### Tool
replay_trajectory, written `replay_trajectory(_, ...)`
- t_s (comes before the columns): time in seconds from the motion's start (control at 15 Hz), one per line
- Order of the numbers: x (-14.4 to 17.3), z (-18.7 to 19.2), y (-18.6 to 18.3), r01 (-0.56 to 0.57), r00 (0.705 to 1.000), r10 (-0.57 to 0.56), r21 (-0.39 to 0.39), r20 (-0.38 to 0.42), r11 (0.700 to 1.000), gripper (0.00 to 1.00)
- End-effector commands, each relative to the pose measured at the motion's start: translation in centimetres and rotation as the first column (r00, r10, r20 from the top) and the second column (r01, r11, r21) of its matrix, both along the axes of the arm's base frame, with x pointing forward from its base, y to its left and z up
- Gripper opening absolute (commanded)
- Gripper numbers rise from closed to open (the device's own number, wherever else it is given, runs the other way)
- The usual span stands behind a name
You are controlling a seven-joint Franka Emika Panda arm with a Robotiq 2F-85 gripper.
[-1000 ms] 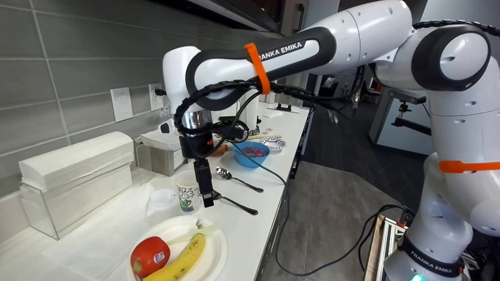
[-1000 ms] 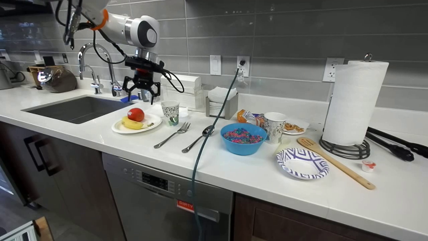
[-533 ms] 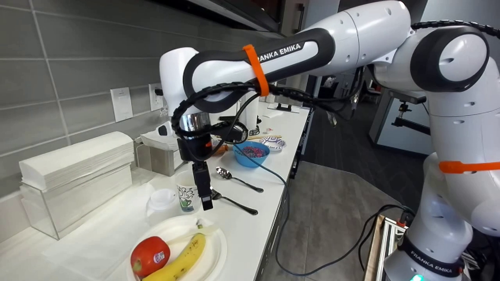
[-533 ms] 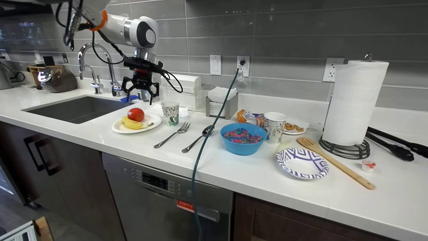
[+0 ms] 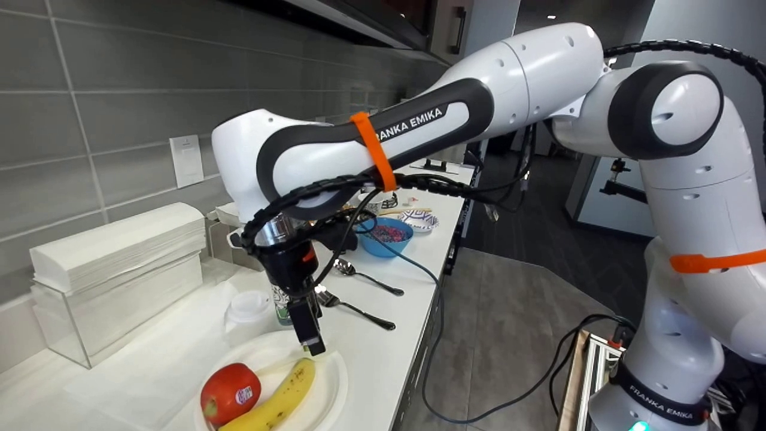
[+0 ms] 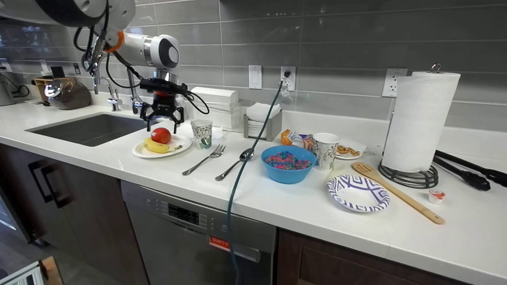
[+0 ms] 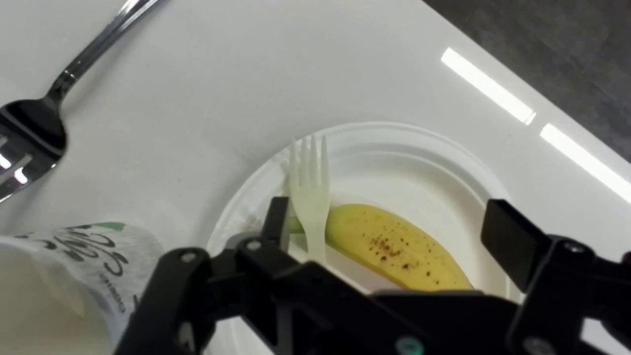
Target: Take the plate fork off the plate
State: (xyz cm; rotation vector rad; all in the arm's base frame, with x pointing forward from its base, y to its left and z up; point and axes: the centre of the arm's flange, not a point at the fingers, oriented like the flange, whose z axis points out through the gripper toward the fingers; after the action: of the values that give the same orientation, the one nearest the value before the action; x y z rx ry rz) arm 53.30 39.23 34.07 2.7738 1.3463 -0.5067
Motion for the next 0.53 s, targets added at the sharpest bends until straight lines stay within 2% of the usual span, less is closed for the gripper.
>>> replay_trajectory(0.0, 0.3, -1.2, 1.0, 0.017, 0.999, -0.015, -0.071, 0.037, 0.997, 1.0)
replay_trajectory(0.07, 0.3, -1.5, 1.0, 0.02, 0.998, -0.016, -0.077, 0.053, 0.997, 1.0)
replay_trajectory(0.13, 0.3, -1.7, 1.1, 0.02, 0.998, -0.014, -0.082, 0.068, 0.996, 0.93)
replay_trajectory(0.2, 0.3, -1.8, 1.1, 0.02, 0.997, -0.013, -0.091, 0.079, 0.996, 0.86)
replay_trajectory(0.27, 0.3, -2.0, 1.1, 0.026, 0.995, -0.017, -0.097, 0.093, 0.995, 0.72)
replay_trajectory(0.4, 0.6, -2.4, 0.7, 0.041, 0.992, -0.029, -0.1, 0.121, 0.994, 0.69)
replay_trajectory(0.47, 0.9, -2.7, 0.6, 0.049, 0.99, -0.035, -0.099, 0.137, 0.994, 0.62)
